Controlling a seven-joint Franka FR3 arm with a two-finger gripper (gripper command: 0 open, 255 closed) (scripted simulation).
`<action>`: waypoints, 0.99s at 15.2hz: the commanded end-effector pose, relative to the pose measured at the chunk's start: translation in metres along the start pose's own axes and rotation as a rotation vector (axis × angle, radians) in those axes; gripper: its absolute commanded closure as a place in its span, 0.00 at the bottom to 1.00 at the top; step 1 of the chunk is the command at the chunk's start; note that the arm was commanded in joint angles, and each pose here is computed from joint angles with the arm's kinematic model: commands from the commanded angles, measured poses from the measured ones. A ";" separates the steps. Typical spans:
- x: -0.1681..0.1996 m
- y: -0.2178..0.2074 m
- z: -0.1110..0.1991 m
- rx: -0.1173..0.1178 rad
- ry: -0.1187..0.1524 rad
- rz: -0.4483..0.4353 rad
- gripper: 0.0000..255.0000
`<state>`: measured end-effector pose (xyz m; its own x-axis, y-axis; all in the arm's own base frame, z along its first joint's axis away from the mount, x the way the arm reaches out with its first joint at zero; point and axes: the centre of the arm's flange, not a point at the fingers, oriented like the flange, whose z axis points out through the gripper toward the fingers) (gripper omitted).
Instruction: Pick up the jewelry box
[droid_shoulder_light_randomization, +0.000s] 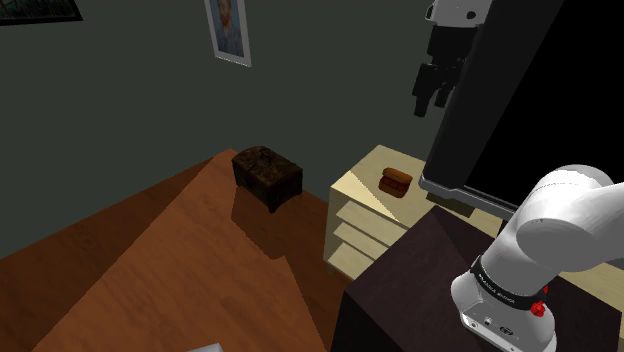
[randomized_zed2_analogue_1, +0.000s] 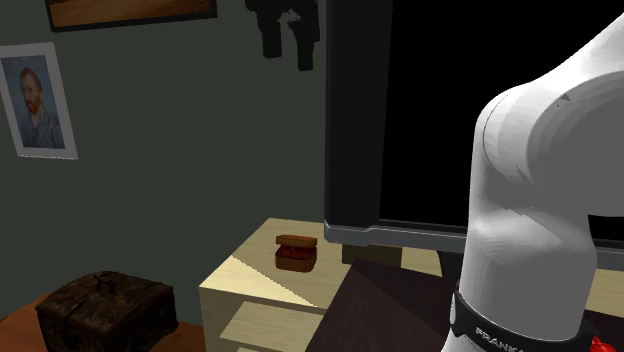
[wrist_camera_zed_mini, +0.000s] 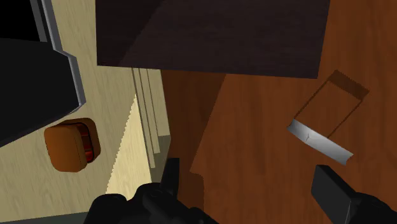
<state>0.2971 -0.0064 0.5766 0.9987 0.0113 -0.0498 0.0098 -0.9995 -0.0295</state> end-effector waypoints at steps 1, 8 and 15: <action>0.000 0.000 0.000 0.000 0.000 0.000 0.00; 0.030 -0.004 0.086 -0.167 0.012 -0.017 0.00; 0.061 0.006 0.171 -0.334 0.025 -0.034 0.00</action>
<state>0.3456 -0.0042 0.4143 0.9986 0.0416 -0.0335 0.0492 -0.9603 0.2746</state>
